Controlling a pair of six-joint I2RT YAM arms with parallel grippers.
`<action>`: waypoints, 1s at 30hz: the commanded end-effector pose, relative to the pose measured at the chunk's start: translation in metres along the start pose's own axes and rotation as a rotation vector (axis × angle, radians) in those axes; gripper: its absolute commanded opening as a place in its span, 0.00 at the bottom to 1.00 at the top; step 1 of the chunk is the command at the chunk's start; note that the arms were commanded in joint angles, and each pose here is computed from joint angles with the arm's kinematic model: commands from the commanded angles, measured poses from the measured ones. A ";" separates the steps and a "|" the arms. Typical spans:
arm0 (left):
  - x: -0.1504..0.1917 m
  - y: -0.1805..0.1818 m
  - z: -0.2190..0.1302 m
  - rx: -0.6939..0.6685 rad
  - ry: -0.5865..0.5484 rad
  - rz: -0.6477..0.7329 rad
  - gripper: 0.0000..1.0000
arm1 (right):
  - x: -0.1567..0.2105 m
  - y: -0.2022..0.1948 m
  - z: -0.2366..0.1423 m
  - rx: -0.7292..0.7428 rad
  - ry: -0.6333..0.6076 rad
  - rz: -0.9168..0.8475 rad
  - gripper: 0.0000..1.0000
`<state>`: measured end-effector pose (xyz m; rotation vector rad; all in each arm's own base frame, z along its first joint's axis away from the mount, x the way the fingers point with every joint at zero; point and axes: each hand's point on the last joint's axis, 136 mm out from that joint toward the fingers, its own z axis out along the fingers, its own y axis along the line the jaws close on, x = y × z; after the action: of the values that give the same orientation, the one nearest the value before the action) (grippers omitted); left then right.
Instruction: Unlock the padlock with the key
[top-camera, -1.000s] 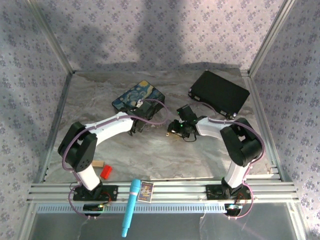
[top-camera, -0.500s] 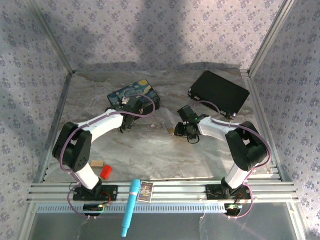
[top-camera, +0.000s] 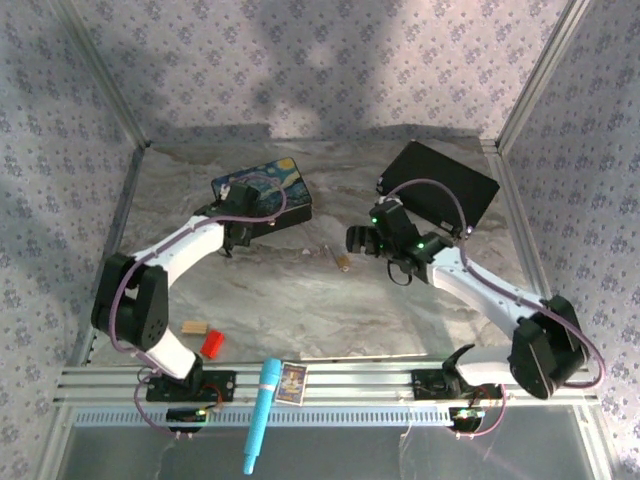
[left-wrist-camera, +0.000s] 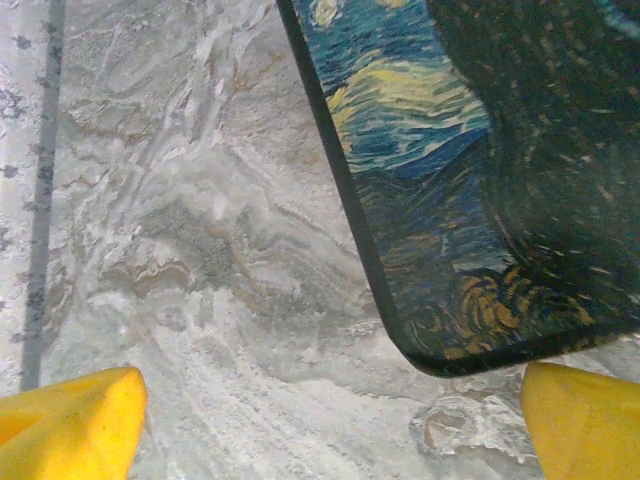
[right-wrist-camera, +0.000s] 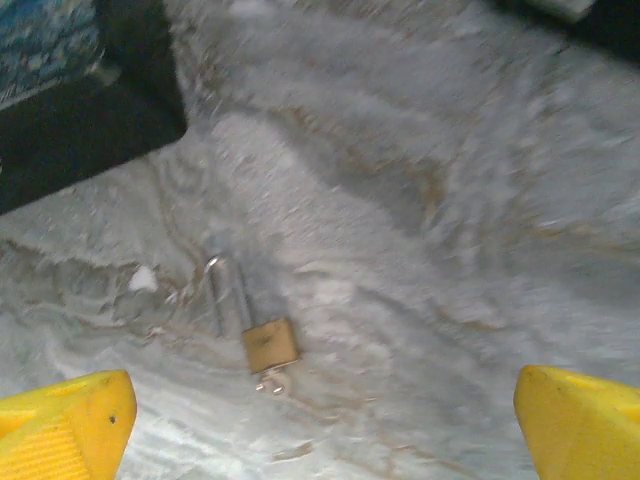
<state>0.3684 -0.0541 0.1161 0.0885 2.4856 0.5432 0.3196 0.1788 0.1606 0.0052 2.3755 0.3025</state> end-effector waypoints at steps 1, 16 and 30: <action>-0.014 0.000 -0.028 0.115 -0.125 -0.126 1.00 | -0.021 -0.042 -0.025 0.149 -0.156 -0.061 0.99; -0.005 0.079 -0.035 -0.076 -0.496 -0.434 1.00 | -0.006 -0.220 -0.050 0.529 -0.456 0.034 0.94; 0.030 0.106 0.028 -0.041 -0.519 -0.566 1.00 | -0.019 -0.247 0.009 0.534 -0.447 0.001 0.95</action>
<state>0.3422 0.0637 0.1065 -0.4286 1.9607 0.3989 0.3375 -0.0622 0.0844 0.3303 2.0563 -0.3281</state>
